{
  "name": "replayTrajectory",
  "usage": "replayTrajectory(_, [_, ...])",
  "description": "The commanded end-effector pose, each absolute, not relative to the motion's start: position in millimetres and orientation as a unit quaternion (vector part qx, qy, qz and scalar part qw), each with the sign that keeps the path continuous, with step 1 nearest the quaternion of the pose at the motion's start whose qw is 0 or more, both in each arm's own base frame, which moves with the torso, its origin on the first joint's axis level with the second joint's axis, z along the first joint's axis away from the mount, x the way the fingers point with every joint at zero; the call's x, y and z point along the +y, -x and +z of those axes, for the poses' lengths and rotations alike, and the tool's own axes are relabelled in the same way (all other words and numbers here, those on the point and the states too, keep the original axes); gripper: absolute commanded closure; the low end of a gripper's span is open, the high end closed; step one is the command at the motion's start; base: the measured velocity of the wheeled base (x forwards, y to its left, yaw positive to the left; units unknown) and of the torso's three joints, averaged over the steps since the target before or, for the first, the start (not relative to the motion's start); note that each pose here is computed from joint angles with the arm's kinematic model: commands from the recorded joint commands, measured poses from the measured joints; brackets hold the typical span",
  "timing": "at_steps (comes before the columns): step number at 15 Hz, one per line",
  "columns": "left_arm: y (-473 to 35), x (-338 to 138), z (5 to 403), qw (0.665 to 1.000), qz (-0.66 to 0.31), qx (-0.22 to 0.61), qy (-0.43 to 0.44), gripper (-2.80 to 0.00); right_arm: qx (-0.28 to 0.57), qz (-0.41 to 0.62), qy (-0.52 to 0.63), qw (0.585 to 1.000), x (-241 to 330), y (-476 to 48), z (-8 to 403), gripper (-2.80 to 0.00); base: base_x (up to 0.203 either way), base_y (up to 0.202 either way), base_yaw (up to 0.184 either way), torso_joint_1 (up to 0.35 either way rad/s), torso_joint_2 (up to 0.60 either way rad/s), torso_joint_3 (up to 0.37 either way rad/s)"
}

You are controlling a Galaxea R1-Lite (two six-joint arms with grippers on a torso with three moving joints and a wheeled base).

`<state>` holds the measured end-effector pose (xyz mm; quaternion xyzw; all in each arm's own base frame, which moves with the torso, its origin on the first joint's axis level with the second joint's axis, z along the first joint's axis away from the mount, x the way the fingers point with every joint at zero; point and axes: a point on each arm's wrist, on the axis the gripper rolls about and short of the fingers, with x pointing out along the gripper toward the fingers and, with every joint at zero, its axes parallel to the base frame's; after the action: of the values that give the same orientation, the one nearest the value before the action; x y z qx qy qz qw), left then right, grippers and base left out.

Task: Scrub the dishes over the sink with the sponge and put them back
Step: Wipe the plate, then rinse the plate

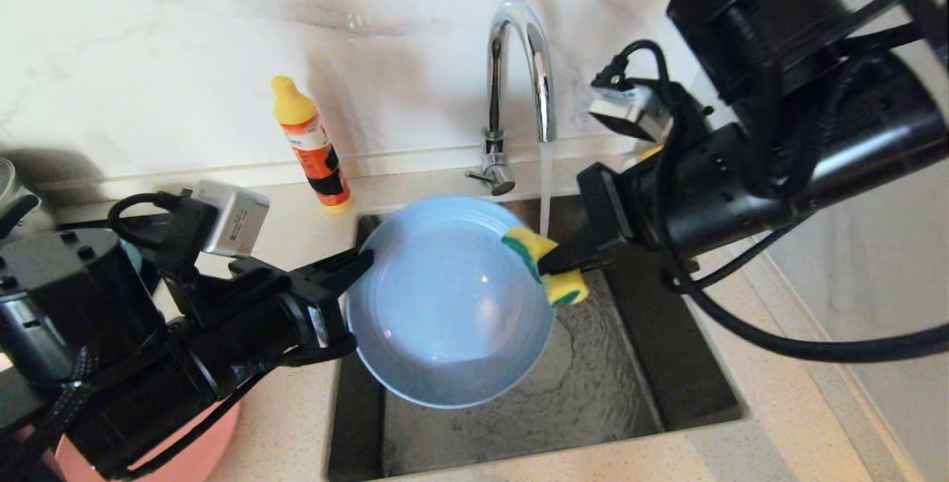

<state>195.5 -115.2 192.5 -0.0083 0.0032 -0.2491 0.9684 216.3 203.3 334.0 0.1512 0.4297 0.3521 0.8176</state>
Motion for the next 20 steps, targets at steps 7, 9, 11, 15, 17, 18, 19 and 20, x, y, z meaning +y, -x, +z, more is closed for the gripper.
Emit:
replayTrajectory(7, [-270.0, -155.7, 180.6, 0.975, -0.171, 0.132, 0.055, 0.00, 0.322, 0.259, -0.225, 0.883, 57.5, -110.9, 392.3, 0.00, 0.000, 0.000, 0.000, 0.000, 0.00, 0.000])
replayTrajectory(9, [-289.8, -169.8, 174.6, 0.974, -0.166, 0.140, 0.060, 0.00, 0.341, 0.227, -0.227, 0.884, 45.4, -98.8, 373.2, 0.00, 0.000, 0.000, 0.000, 0.000, 0.00, 0.000])
replayTrajectory(11, [-307.2, -184.8, 171.1, 0.974, -0.167, 0.137, 0.062, 0.00, 0.349, 0.210, -0.228, 0.884, 40.0, -93.8, 354.7, 0.00, 0.000, 0.000, 0.000, 0.000, 0.00, 0.000])
replayTrajectory(15, [-322.8, -210.0, 162.0, 0.971, -0.181, 0.138, 0.071, 0.00, 0.354, 0.204, -0.231, 0.883, 38.2, -91.9, 336.2, 0.00, 0.000, 0.000, 0.000, 0.000, 0.00, 0.000])
replayTrajectory(17, [-333.4, -221.9, 155.8, 0.970, -0.183, 0.140, 0.084, 0.00, 0.362, 0.200, -0.231, 0.881, 38.1, -91.8, 326.4, 0.00, 0.000, 0.000, 0.000, 0.000, 0.00, 0.000])
replayTrajectory(18, [-337.4, -227.1, 154.9, 0.968, -0.185, 0.139, 0.094, 0.00, 0.362, 0.200, -0.231, 0.881, 38.5, -93.0, 322.2, 0.00, 0.000, 0.000, 0.000, 0.000, 0.00, 0.000])
replayTrajectory(19, [-338.6, -232.9, 154.0, 0.966, -0.189, 0.140, 0.103, 0.00, 0.361, 0.200, -0.231, 0.881, 38.6, -93.4, 318.3, 0.00, 0.000, 0.000, 0.000, 0.000, 0.00, 0.000])
replayTrajectory(20, [-339.1, -238.0, 152.1, 0.965, -0.193, 0.141, 0.104, 0.00, 0.365, 0.199, -0.230, 0.880, 38.8, -94.1, 313.5, 0.00, 0.000, 0.000, 0.000, 0.000, 0.00, 0.000])
